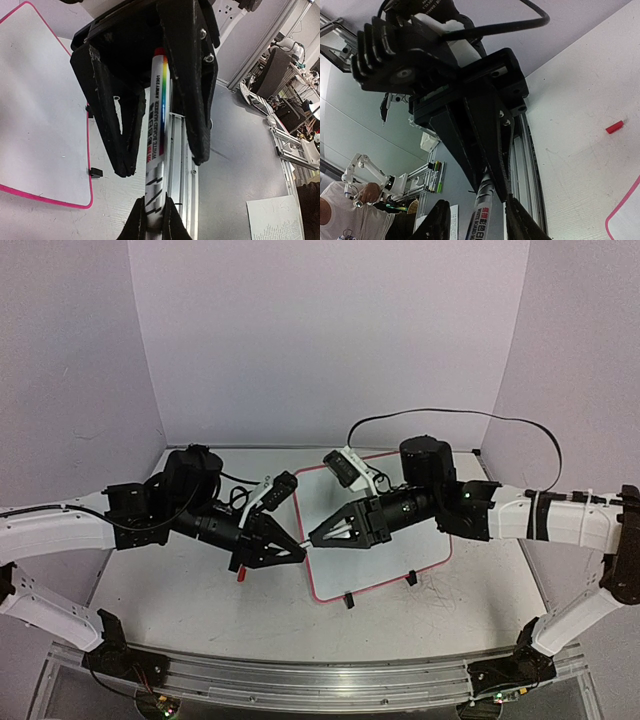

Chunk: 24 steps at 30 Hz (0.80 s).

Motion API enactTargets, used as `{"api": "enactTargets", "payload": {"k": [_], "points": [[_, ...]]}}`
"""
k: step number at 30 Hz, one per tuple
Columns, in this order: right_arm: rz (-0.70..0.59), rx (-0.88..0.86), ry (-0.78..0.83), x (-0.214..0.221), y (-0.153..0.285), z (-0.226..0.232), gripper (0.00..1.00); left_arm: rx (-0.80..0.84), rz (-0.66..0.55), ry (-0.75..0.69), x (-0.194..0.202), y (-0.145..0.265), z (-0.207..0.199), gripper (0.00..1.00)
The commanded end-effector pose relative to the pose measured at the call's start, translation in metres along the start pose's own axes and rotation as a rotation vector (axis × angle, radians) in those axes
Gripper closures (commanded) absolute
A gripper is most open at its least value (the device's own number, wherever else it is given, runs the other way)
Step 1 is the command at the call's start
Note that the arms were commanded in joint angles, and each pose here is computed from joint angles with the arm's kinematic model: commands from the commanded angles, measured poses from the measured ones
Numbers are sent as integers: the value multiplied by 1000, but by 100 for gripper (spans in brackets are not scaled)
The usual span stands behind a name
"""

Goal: Write a sentence on the whiteboard
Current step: Pass from the left arm to the right

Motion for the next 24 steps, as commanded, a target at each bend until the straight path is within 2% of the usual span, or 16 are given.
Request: {"api": "enactTargets", "payload": {"k": [1, 18, 21, 24], "points": [[-7, -55, 62, -16, -2, 10, 61, 45, -41, -54, -23, 4, -11, 100], [21, -76, 63, -13, -6, 7, 71, 69, -11, -30, -23, -6, -8, 100], [25, -79, 60, -13, -7, 6, 77, 71, -4, -28, -23, -7, -8, 100], [26, -77, 61, -12, -6, 6, 90, 65, -1, -27, -24, -7, -7, 100]]}}
Point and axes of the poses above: each gripper's point midway between its finger pads, its own y axis back along the fingers, its own z axis along the line the jaws close on, x = y × z, the point moved 6 cm from there along y, back along the fingers, and after that the axes turned 7 degrees about y, right-handed, at the moved point
